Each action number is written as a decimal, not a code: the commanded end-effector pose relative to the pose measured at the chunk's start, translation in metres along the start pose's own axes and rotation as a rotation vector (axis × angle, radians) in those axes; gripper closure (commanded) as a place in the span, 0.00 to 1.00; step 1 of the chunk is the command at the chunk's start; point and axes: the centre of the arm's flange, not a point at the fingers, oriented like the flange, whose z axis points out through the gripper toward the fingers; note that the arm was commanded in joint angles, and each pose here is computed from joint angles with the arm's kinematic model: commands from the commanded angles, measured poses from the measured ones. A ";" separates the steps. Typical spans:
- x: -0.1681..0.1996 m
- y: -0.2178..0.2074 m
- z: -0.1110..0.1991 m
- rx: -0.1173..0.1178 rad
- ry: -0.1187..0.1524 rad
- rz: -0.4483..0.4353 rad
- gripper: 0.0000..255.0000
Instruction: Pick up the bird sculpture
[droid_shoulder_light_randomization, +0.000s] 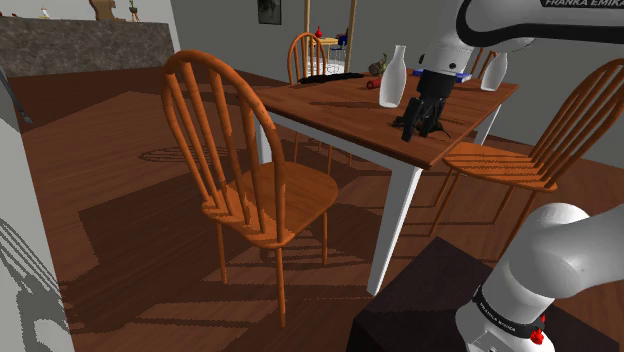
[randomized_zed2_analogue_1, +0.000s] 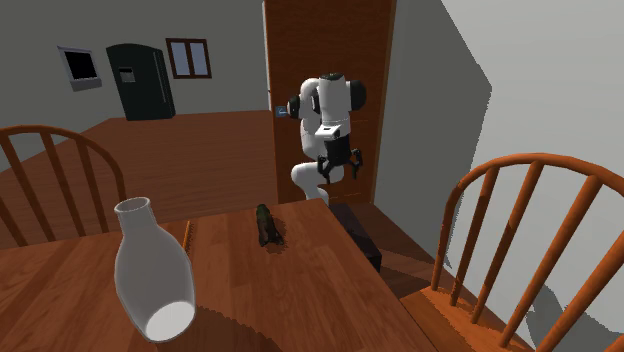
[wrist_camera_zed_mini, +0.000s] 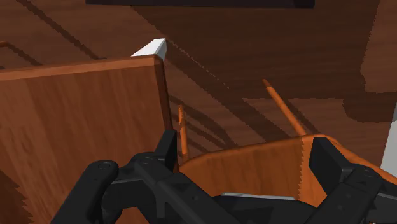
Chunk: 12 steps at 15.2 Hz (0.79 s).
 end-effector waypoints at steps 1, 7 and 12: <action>0.000 0.000 0.000 0.000 0.000 0.000 0.00; 0.037 0.066 -0.001 -0.047 -0.048 -0.003 0.00; 0.067 0.122 -0.003 -0.086 -0.089 -0.006 0.00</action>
